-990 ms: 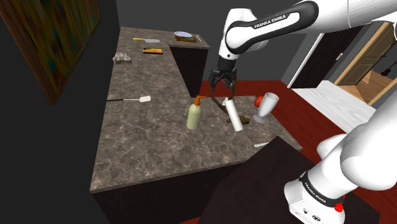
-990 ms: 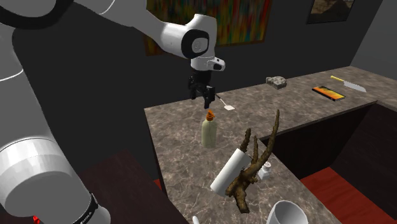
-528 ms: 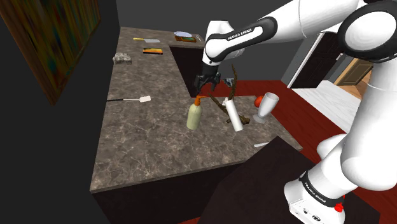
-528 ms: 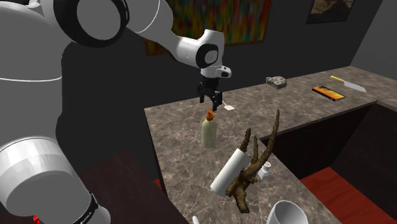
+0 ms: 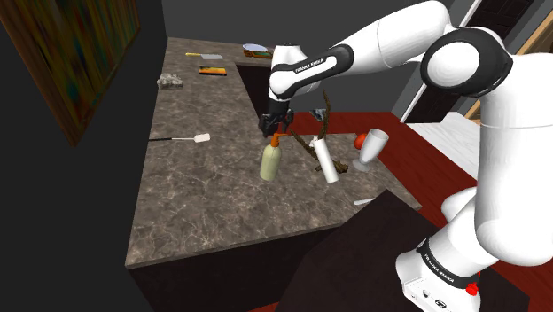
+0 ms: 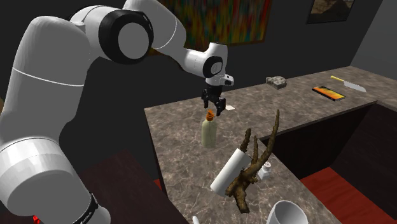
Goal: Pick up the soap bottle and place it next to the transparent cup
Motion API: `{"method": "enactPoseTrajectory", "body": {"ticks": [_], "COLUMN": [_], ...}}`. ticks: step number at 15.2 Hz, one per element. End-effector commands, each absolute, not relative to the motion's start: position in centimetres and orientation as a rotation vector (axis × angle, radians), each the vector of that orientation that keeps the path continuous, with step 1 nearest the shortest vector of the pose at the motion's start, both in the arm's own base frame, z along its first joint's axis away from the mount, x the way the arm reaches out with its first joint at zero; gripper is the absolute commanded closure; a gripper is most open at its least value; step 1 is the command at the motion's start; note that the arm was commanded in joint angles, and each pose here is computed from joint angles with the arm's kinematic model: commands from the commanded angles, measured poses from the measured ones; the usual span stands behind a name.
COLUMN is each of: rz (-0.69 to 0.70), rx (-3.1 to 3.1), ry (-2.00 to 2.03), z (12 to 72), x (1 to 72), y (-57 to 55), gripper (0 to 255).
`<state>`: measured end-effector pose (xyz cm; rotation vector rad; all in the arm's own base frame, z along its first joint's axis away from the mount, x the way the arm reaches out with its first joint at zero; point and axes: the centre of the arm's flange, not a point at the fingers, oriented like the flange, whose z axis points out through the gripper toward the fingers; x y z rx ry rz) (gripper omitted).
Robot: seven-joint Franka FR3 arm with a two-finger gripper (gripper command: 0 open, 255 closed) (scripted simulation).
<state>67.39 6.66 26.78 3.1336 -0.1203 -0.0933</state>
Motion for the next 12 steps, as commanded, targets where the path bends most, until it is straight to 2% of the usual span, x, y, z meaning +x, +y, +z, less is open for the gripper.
{"method": "enactPoseTrajectory", "body": {"ticks": [1, 12], "rz": [-0.092, -0.092], "rx": [3.134, 3.133], "ry": [-0.121, -0.121], "z": [25.7, 24.3], "x": [67.3, 67.3], "y": [6.7, 6.7], "gripper": [0, 0]}}
